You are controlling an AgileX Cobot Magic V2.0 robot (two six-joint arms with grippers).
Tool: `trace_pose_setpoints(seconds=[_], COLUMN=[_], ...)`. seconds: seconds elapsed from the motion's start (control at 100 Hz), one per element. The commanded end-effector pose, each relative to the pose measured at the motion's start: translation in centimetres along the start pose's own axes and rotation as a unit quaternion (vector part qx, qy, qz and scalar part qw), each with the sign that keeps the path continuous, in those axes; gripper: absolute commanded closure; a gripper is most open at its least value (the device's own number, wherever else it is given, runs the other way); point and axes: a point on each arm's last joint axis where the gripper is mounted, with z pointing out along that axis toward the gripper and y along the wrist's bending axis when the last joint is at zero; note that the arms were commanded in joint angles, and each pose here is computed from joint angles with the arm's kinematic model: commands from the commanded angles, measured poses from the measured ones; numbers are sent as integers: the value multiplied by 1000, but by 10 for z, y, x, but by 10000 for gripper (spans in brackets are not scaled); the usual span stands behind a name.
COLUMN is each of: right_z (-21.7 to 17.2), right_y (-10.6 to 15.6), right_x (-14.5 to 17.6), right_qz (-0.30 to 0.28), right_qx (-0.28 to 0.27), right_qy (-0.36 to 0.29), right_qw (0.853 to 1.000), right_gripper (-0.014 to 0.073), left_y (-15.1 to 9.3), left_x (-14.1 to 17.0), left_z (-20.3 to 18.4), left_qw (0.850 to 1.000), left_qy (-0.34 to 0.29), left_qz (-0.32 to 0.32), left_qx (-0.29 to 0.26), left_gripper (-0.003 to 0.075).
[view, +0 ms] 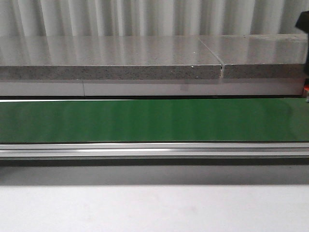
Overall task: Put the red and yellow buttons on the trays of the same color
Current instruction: 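Carry the yellow button into the yellow tray with the right gripper, then open the right gripper and lift it away from the yellow tray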
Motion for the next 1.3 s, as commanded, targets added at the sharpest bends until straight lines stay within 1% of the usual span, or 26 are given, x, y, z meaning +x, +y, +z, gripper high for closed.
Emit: trace_pose_setpoints(seconds=[0.0, 0.13, 0.21, 0.28, 0.35, 0.47, 0.59, 0.9, 1.14, 1.21, 1.26, 1.29], right_z=[-32, -40, -41, -42, -40, -33, -21, 20, 36, 38, 38, 38], right_y=[-31, -78, -106, -126, -139, -150, -154, -169, -172, -172, -172, -172], right_x=[4, 24, 39, 51, 62, 75, 78, 82, 86, 86, 86, 86], right_qz=[70, 160, 225, 267, 300, 328, 333, 345, 350, 350, 350, 350], right_qx=[36, 76, 104, 126, 142, 157, 156, 140, 132, 131, 131, 131], right_qy=[-35, -30, -44, -59, -71, -81, -74, -24, -1, 1, 1, 2], right_qw=[996, 984, 968, 954, 940, 928, 927, 928, 928, 928, 927, 927], right_gripper=[487, 487, 487, 487, 487, 487, 487, 485, 478, 435, 378, 326], left_y=[0, 0, 0, 0, 0, 0, 0, 0, 0, 0, 0, 0], left_x=[-14, -14, -14, -14, -14, -14, -14, -14, -14, -14, -14, -14], left_z=[-4, -4, -4, -4, -4, -4, -4, -4, -4, -4, -4, -4], left_qw=[999, 999, 999, 999, 999, 999, 999, 999, 999, 999, 999, 999], left_qy=[-48, -48, -48, -48, -48, -48, -48, -48, -48, -48, -48, -48], left_qz=[-5, -5, -5, -5, -5, -5, -5, -5, -5, -5, -5, -5], left_qx=[-2, -2, -2, -2, -2, -2, -2, -2, -2, -2, -2, -2], left_gripper=[740, 740, 740, 740, 740, 740, 740, 740, 740, 740, 740, 740])
